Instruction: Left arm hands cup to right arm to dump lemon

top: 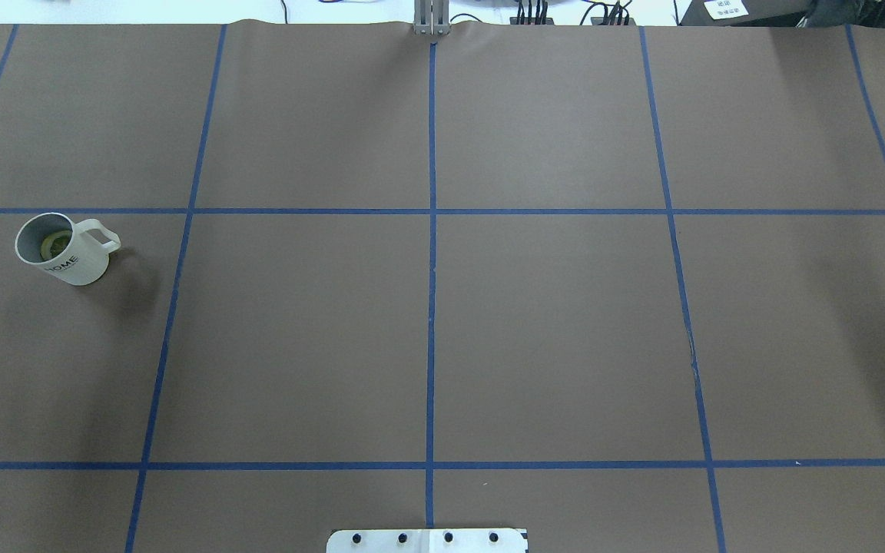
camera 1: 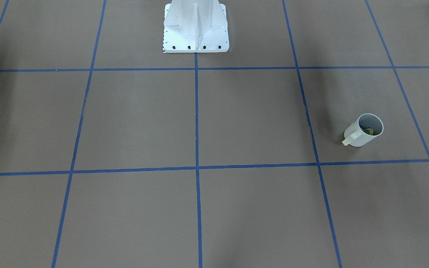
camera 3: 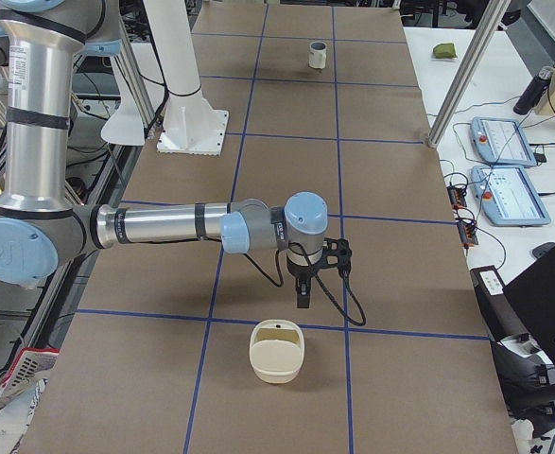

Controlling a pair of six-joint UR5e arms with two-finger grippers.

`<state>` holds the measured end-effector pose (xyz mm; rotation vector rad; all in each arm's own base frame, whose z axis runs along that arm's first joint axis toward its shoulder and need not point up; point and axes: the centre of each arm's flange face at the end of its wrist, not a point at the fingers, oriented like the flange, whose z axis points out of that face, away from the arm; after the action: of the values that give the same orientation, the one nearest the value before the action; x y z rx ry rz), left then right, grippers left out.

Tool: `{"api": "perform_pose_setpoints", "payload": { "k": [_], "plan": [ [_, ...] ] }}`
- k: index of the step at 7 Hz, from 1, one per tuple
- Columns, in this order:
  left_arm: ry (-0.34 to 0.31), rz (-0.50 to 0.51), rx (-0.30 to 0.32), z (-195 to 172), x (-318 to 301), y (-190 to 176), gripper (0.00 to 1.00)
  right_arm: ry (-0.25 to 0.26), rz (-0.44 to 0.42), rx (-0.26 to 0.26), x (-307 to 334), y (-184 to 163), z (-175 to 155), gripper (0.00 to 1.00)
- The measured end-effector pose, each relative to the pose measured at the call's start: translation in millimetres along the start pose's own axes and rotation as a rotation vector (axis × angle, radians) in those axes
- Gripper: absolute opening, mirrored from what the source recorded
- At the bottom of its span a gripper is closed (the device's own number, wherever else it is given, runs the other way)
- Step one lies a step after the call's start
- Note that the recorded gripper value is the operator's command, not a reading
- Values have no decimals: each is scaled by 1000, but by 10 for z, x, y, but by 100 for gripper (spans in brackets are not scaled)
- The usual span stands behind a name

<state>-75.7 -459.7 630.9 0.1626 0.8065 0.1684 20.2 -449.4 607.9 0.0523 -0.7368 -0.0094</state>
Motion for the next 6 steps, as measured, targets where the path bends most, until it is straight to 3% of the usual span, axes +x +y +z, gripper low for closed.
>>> {"api": "perform_pose_setpoints", "payload": {
  "k": [3,6],
  "plan": [
    [-3,21,18,-29,27,-24,100,-5,-9,11,-81,-30,-54,100],
    [-16,122,108,-241,271,-186,100,-26,-57,47,-596,-124,-201,100]
  ]
}}
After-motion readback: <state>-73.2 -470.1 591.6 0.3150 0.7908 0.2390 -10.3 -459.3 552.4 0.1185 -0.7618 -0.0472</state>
